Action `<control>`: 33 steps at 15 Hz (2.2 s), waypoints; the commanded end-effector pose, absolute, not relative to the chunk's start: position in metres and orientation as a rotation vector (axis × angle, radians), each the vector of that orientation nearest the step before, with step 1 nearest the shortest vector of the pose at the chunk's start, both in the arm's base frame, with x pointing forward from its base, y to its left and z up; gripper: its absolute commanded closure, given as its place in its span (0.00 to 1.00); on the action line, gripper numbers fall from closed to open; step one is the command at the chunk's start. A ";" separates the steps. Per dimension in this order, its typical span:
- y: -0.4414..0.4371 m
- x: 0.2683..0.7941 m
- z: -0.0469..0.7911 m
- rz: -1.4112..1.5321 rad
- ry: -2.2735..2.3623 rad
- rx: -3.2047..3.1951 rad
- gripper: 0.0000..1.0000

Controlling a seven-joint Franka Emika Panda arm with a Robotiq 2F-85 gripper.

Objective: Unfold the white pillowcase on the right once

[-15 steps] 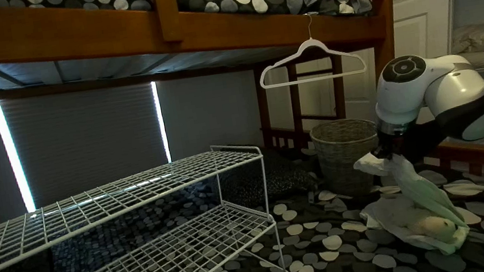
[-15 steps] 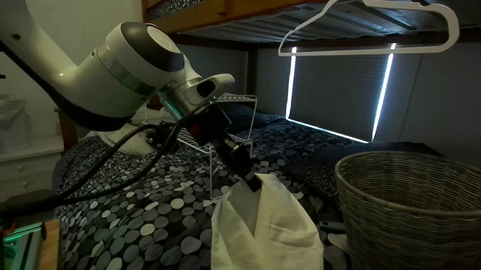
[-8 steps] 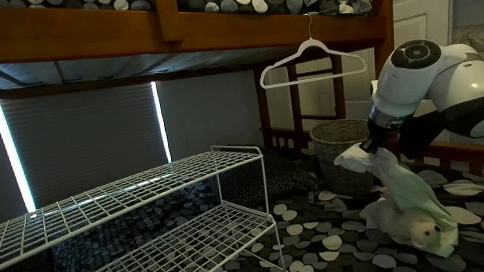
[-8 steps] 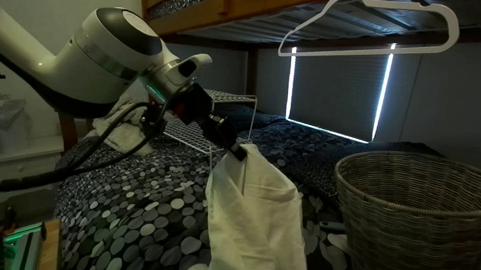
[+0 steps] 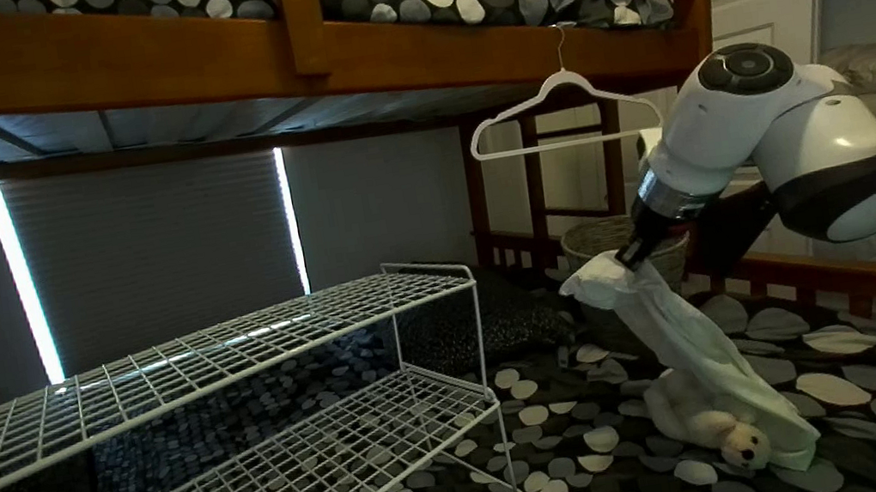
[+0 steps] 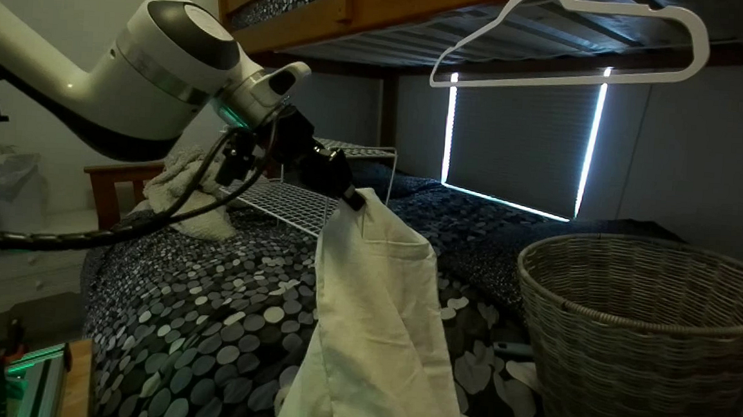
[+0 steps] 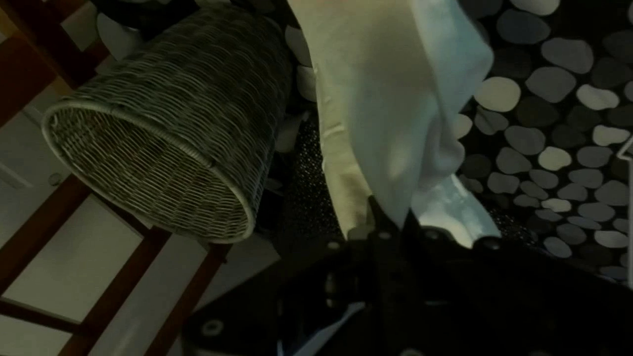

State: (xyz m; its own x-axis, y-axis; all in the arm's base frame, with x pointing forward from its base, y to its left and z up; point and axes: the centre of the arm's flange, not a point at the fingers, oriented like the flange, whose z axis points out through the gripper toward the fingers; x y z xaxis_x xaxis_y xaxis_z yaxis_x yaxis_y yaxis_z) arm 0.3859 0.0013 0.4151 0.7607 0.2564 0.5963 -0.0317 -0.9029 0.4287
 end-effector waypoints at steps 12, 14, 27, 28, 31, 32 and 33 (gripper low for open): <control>0.071 0.307 0.473 1.172 0.580 2.611 0.99; 0.081 0.299 0.479 1.185 0.650 2.617 0.99; 0.095 0.246 0.531 1.253 0.769 2.565 0.99; 0.090 0.247 0.532 1.229 0.735 2.549 0.99; 0.066 0.257 0.518 1.090 0.590 2.521 0.99; 0.056 0.270 0.508 1.025 0.532 2.508 0.99; 0.049 0.275 0.501 0.963 0.491 2.501 0.99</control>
